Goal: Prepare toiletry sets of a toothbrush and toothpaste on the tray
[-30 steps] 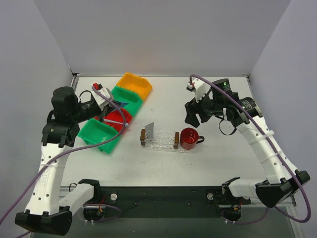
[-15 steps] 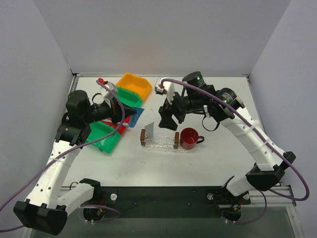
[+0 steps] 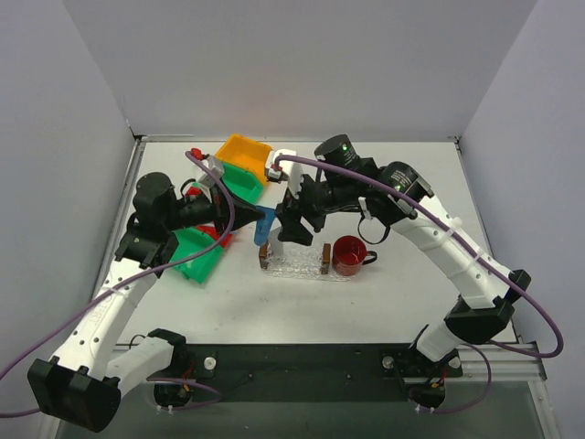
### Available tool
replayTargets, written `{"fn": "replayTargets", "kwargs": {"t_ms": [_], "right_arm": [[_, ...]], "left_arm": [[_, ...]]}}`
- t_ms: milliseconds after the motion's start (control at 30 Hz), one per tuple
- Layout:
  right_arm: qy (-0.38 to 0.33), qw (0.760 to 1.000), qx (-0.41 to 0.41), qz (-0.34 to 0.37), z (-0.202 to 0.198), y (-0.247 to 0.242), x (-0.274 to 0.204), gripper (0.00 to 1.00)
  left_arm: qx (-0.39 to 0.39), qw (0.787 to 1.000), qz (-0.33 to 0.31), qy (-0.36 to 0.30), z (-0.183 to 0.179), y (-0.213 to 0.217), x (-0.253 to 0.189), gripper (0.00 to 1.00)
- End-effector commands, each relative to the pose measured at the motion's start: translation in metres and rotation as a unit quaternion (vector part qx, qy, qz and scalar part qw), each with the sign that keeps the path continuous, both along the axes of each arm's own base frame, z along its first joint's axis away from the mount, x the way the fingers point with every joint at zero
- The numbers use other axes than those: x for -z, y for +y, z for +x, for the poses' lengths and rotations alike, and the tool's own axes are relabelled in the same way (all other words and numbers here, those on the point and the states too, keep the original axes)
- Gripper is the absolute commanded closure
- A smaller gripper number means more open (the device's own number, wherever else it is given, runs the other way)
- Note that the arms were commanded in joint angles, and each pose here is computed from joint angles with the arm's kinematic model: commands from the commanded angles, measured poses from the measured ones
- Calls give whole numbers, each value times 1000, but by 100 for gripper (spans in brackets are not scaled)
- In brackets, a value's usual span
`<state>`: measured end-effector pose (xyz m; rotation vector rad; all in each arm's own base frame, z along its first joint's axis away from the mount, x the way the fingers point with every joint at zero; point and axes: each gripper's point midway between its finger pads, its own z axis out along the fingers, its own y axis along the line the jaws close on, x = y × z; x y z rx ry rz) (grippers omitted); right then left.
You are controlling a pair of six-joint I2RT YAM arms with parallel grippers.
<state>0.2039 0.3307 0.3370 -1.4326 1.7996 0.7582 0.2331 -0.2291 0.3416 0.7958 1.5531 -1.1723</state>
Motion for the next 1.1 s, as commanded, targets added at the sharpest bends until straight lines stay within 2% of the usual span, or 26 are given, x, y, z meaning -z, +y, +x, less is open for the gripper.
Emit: {"fn": "replayTargets", "kwargs": {"t_ms": [0, 333, 433, 633, 767, 867, 967, 1000, 1067], "right_arm": [[-20, 1000, -3, 4, 0, 5, -11, 39], [-32, 999, -5, -4, 3, 12, -8, 43], [-29, 1000, -6, -6, 2, 14, -6, 47], [-28, 1000, -7, -13, 2, 15, -1, 68], [-23, 1000, -9, -15, 1, 17, 3, 73], [-23, 1000, -12, -18, -1, 19, 4, 82], [-20, 999, -16, -20, -2, 21, 7, 92], [-20, 999, -15, -21, -2, 21, 8, 100], [-19, 999, -18, -23, -4, 22, 9, 100]], "left_arm": [[47, 998, -36, -31, -17, -9, -23, 100], [82, 996, -32, -25, -35, -21, -17, 100], [85, 996, -31, -26, -37, -22, -16, 100], [90, 995, -30, -28, -40, -21, -16, 100], [94, 995, -30, -28, -42, -21, -15, 100], [97, 994, -29, -28, -44, -22, -14, 100], [100, 994, -28, -27, -45, -22, -12, 100], [101, 994, -28, -26, -45, -22, -12, 100], [101, 994, -29, -28, -45, -22, -12, 100]]}}
